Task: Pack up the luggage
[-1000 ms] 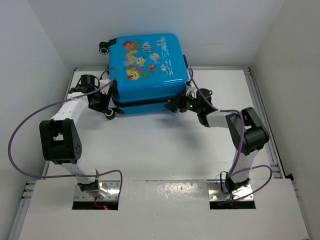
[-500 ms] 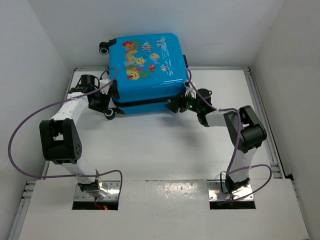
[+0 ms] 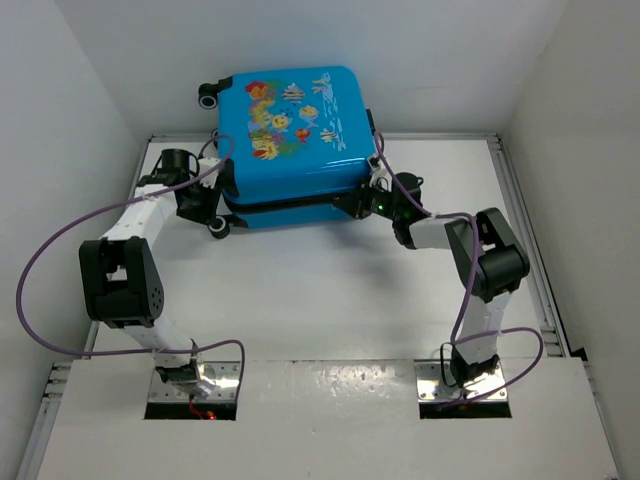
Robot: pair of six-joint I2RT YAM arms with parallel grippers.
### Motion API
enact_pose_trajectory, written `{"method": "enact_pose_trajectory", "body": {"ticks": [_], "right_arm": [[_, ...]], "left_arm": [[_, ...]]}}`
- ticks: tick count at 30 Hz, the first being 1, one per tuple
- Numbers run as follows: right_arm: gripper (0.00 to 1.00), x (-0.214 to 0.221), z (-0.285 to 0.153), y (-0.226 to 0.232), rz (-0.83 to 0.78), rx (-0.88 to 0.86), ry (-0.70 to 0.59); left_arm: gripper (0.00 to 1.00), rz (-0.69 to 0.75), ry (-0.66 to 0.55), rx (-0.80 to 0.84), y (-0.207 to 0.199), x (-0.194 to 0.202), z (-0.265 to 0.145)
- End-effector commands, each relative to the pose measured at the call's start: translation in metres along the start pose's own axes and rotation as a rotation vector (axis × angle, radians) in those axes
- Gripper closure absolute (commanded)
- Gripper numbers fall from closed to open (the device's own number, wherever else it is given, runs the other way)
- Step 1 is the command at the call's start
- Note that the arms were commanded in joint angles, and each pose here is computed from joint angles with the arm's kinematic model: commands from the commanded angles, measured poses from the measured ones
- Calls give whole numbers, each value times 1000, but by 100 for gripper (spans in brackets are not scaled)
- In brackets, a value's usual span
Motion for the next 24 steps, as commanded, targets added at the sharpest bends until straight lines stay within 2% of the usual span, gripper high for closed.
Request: {"method": "enact_pose_trajectory", "body": {"ticks": [1,6,13,21,24], "right_arm": [[100,-33,23,33,-97,-140,-118],[100,-34,14,35,-112,-78,-132],[100,-25,-2,19,-183,301,-114],[100,-21,-22,12,-183,472,-104],[100,-23,-32,6,-198,537,-97]], "left_arm": [[100,-62,154,62,-27,19,29],[100,-59,154,40,-27,20,24],[100,-79,152,28,-29,23,19],[100,-88,172,12,-30,28,20],[100,-131,186,-26,-22,29,21]]}}
Point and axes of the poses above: each gripper's point midway between its finger pads, its own z axis out along the fingers, its own y axis along the line the jaws close on, x = y × z, the point moved 10 cm from there along -z, back along the fingers, and after that the axes turned 8 degrees about z, right-handed, at the moved point
